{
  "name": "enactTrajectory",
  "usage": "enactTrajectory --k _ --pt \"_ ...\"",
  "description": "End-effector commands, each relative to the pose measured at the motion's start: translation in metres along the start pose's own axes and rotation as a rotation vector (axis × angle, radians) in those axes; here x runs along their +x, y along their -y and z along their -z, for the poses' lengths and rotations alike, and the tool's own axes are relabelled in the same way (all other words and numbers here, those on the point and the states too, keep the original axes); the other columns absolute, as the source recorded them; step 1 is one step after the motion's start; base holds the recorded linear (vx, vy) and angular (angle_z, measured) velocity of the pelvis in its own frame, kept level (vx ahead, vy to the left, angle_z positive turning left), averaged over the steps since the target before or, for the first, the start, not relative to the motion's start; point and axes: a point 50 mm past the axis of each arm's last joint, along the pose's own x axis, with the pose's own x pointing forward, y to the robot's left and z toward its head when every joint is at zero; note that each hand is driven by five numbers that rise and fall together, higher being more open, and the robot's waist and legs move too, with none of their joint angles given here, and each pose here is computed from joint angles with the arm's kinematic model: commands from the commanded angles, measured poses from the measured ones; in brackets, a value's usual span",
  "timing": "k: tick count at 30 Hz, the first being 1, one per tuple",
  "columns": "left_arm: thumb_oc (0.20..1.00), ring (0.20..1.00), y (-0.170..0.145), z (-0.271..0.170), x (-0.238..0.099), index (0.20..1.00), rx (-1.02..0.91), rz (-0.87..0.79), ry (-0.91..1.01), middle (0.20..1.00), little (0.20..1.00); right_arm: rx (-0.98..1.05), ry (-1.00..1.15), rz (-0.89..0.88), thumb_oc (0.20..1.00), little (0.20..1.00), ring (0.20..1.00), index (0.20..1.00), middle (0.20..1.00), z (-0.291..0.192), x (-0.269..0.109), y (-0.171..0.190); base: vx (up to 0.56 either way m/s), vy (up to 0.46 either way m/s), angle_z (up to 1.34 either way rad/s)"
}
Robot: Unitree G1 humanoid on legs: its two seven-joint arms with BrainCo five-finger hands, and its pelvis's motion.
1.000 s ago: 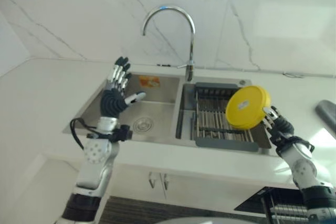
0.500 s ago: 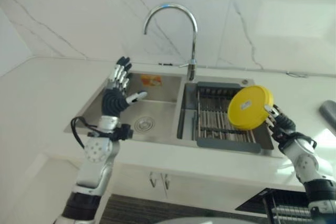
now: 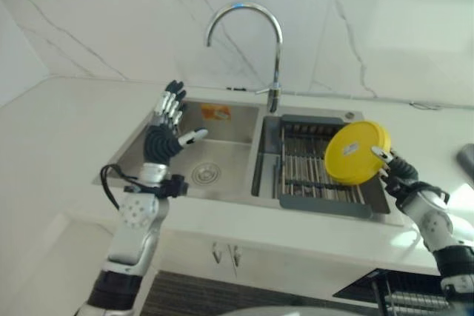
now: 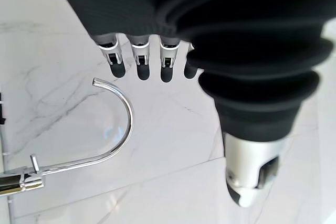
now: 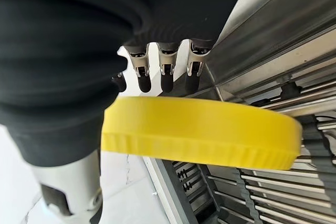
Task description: Place the dishes in the dishwasher.
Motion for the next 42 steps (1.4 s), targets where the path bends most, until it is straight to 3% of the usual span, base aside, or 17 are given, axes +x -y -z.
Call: enactTrajectory --k 1,29,31,32,33,34,42 --pt "1.000 1.000 0.004 -0.017 0.019 1.000 0.029 0.062 0.093 1.000 1.000 -0.035 0.115 -0.020 1.000 1.000 1.000 1.000 1.000 -0.045 0.011 -0.010 0.00 0.000 0.00" --pt "1.000 1.000 0.009 -0.017 0.024 1.000 0.029 0.076 0.079 1.000 1.000 -0.061 0.081 0.002 1.000 1.000 1.000 1.000 1.000 -0.051 0.023 -0.014 0.00 0.000 0.01" --pt "1.000 1.000 0.009 -0.017 0.024 1.000 0.029 0.077 0.077 1.000 1.000 -0.054 0.092 0.012 0.671 0.671 0.671 0.671 0.671 -0.053 0.024 -0.014 0.00 0.000 0.00" --pt "1.000 1.000 0.009 -0.017 0.025 1.000 0.029 0.078 0.076 1.000 1.000 -0.051 0.096 0.020 0.551 0.551 0.551 0.551 0.551 -0.053 0.024 -0.014 0.00 0.000 0.00" --pt "1.000 1.000 0.009 -0.016 0.024 1.000 0.028 0.080 0.076 1.000 1.000 -0.048 0.100 0.028 0.304 0.304 0.304 0.304 0.304 -0.054 0.024 -0.012 0.00 0.000 0.00" --pt "1.000 1.000 0.009 -0.016 0.024 1.000 0.028 0.080 0.075 1.000 1.000 -0.045 0.103 0.033 0.200 0.200 0.200 0.200 0.200 -0.054 0.025 -0.012 0.00 0.000 0.00" --pt "1.000 1.000 0.012 -0.014 0.024 1.000 0.017 0.079 0.065 1.000 1.000 0.018 0.194 0.092 0.200 0.200 0.200 0.200 0.200 -0.063 0.027 -0.018 0.00 0.007 0.02"
